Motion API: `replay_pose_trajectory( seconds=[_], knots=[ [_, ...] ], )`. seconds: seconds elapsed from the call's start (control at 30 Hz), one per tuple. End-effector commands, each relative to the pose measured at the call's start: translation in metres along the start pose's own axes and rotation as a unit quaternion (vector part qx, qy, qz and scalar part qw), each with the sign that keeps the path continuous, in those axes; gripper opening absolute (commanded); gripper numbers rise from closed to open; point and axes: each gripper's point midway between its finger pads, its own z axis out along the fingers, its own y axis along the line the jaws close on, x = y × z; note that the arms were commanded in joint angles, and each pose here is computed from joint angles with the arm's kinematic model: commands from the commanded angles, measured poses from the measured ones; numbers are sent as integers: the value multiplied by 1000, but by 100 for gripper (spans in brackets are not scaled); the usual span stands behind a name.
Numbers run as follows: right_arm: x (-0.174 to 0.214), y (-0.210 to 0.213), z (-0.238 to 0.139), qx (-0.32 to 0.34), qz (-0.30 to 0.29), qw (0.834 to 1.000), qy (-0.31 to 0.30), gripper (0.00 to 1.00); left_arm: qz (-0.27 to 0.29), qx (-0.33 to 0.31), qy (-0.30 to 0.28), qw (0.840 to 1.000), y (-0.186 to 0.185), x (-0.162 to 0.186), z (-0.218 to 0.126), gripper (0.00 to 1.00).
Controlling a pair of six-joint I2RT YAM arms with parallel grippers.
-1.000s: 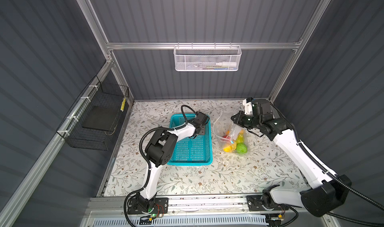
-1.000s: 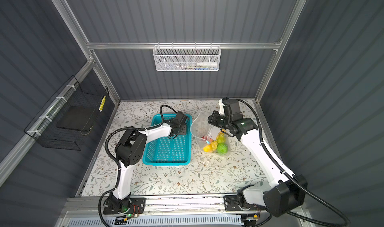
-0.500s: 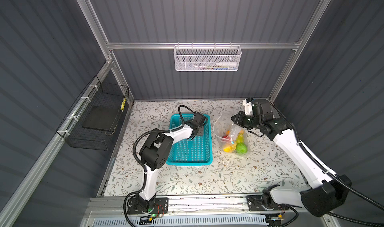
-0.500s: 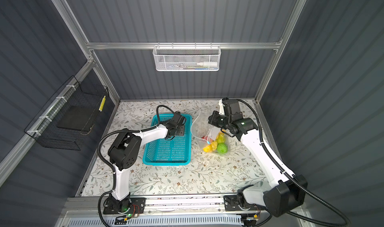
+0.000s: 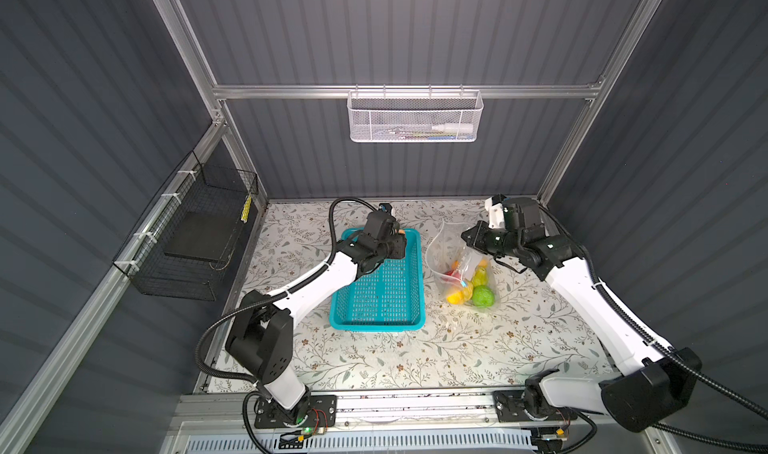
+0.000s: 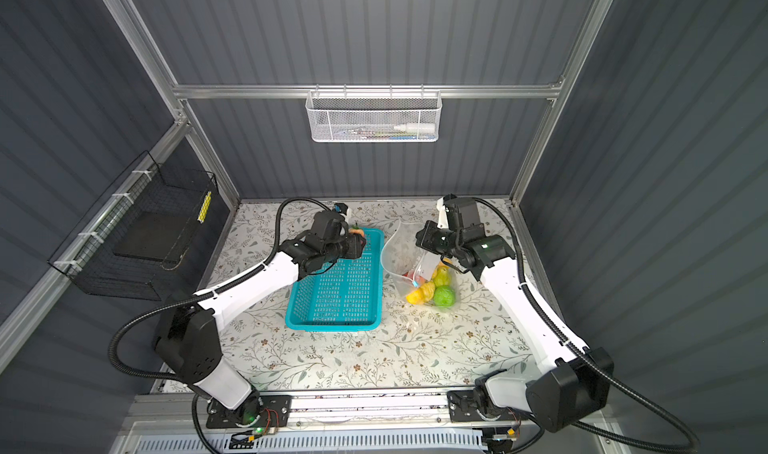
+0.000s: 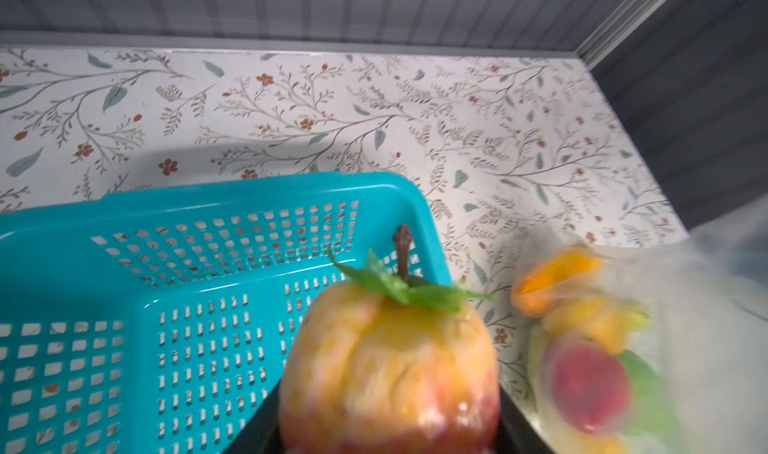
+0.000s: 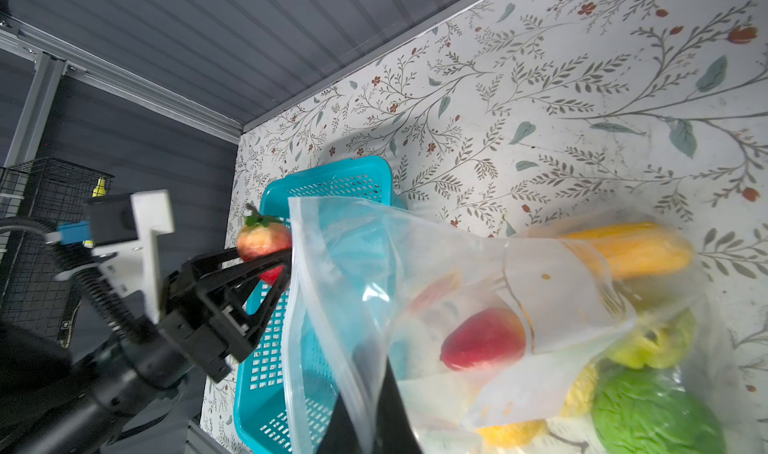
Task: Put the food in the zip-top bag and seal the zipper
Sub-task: 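Lift the strawberry and carry it to the bag mouth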
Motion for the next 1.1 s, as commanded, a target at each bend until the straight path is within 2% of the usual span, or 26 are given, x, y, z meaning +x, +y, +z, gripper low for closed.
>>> replay_pose_trajectory(
  seconds=[0.0,0.2,0.37,0.63,0.8,0.97,1.07],
  knots=[
    [-11,13,-3,-20,-4,1000,-14,0,19,84,-30,996,-33,-20,-27,53],
    [-12,14,-1,-22,-2,1000,-16,0,41,194,-62,978,-76,-43,-64,53],
    [-13,15,-2,-24,-1,1000,-17,0,58,259,-64,962,-102,-49,-80,53],
    [-14,18,-3,-29,0,999,-18,0,100,310,-28,945,-144,-38,-75,53],
    [-14,19,-4,-31,-1,999,-18,0,115,327,4,938,-165,-22,-60,53],
    [-16,20,-8,-32,-5,999,-24,0,101,328,28,939,-168,-12,-39,53],
    [-16,20,-9,-30,-11,999,-27,0,89,311,55,945,-162,-1,-22,53]
  ],
)
